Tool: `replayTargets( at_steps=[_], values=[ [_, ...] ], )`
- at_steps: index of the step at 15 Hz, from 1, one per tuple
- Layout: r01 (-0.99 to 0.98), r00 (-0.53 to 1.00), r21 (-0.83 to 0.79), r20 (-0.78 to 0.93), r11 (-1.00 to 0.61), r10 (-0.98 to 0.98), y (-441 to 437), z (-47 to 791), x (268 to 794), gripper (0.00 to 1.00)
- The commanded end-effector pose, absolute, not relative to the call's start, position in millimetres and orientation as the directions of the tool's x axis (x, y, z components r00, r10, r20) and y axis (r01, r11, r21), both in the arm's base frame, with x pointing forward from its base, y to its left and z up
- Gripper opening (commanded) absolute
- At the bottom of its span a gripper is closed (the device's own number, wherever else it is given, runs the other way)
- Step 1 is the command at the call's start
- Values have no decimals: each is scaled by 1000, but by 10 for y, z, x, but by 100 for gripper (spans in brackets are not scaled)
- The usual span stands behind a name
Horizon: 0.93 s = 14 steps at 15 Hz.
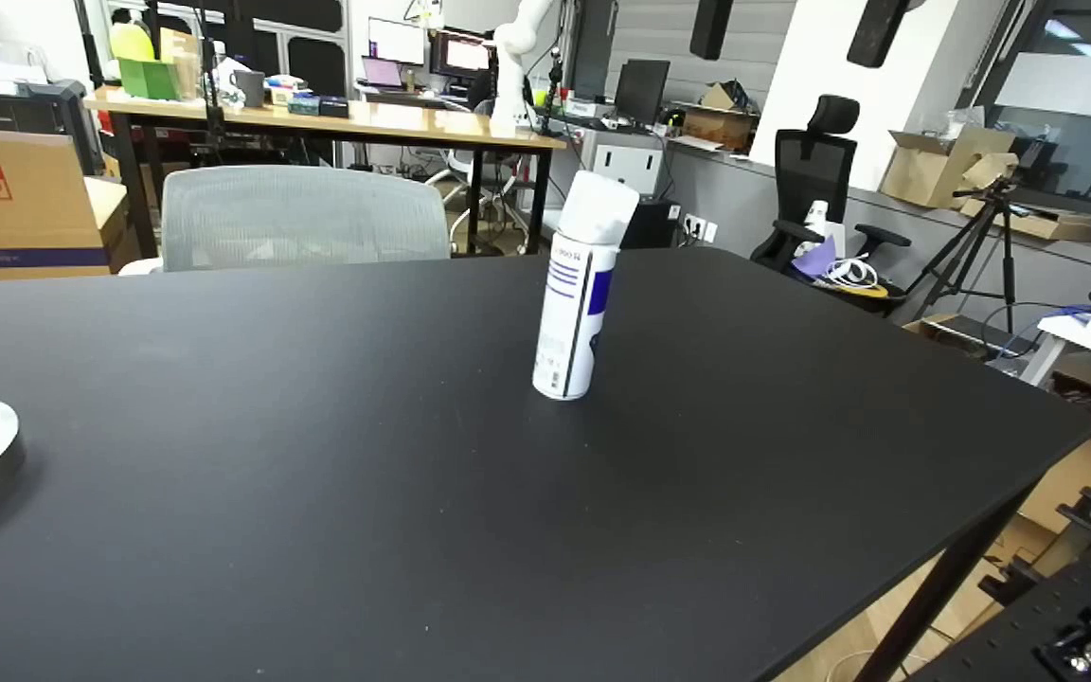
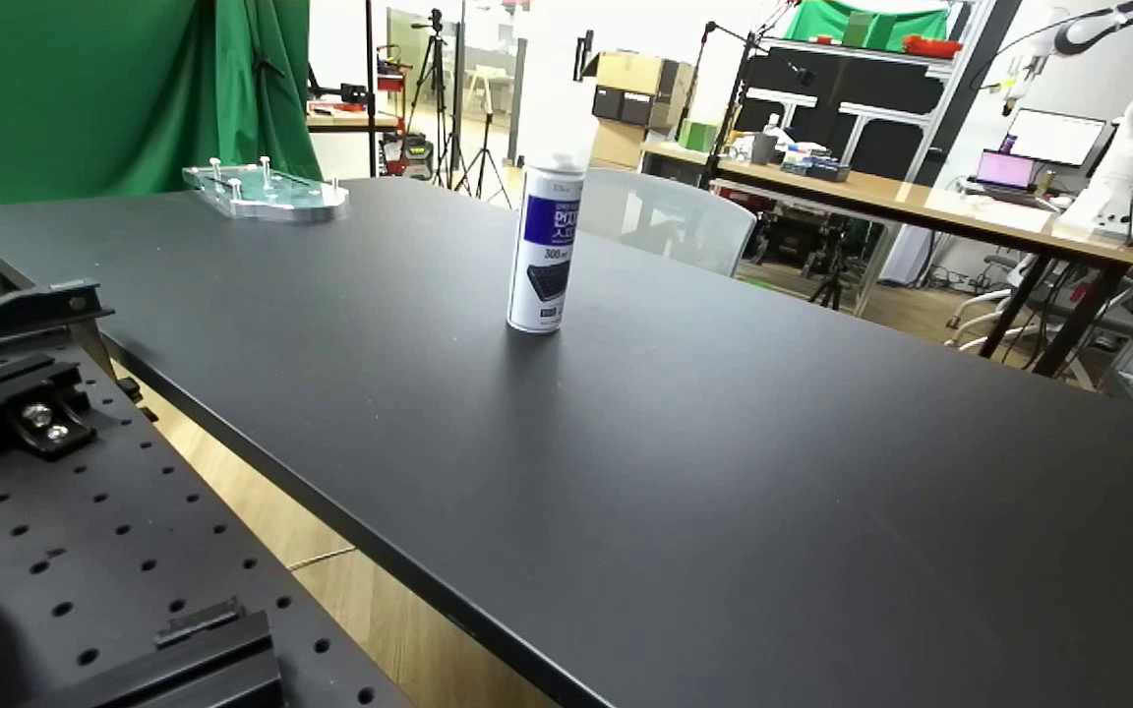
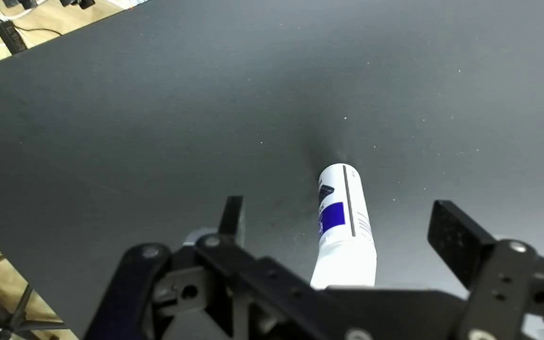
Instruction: Remove the lid from the white spray can
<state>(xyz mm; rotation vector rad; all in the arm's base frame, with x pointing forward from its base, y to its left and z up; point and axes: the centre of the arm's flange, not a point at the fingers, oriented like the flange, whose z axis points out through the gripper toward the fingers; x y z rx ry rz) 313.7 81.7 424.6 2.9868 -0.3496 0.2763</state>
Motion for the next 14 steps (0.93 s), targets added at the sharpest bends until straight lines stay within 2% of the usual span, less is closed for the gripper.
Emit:
replayTargets(
  at_steps=[1,4,8,14],
  values=[
    [-239,957,99,194,-966,-217,817,4246,3137,100],
    [-239,957,99,194,-966,-217,817,4246,3137,100],
    [-201,966,36,172,-979,-192,611,4305,3396,100],
    [-43,989,-28,142,-999,-46,246,4239,3905,100]
  ],
)
